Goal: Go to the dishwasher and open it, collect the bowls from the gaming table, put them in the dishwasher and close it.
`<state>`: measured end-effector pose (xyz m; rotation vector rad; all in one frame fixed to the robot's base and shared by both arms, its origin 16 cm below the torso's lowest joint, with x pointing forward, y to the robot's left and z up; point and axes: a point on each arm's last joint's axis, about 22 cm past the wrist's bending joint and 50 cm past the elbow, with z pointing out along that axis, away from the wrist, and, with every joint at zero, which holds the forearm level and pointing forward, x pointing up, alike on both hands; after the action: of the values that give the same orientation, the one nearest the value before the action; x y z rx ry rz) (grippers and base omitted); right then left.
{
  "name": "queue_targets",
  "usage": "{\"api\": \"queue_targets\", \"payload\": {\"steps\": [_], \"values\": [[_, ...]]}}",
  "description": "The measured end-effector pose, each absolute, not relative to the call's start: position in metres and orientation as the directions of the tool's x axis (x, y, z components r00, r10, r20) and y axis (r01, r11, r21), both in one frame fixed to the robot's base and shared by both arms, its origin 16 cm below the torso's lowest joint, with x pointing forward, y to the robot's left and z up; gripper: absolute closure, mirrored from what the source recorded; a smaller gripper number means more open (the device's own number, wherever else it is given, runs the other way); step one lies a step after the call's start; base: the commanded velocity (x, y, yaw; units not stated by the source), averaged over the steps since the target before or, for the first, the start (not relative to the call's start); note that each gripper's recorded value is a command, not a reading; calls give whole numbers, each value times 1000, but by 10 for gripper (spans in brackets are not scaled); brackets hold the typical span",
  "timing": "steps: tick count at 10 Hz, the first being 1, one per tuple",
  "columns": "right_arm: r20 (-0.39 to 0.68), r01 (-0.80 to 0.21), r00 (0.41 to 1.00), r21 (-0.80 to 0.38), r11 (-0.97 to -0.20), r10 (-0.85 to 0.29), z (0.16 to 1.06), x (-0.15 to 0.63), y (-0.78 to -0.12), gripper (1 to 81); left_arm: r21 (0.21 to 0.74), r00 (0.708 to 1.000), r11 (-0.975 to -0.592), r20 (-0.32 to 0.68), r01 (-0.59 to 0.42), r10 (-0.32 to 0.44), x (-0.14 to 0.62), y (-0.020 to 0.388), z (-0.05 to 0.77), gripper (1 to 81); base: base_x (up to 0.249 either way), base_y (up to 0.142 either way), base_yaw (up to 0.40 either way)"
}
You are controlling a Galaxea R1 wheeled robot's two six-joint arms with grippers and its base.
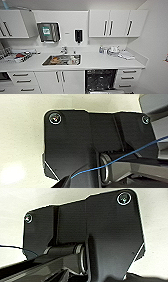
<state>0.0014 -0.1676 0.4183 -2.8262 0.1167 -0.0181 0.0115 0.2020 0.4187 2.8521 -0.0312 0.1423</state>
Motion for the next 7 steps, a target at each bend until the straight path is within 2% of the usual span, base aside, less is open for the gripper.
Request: {"api": "queue_targets", "payload": {"steps": [7], "values": [[-9,-77,997,-312,-947,-79,419,-6,-165,10,273,995,-961,101,-35,-7,13,209,418,10,0,0,139]]}}
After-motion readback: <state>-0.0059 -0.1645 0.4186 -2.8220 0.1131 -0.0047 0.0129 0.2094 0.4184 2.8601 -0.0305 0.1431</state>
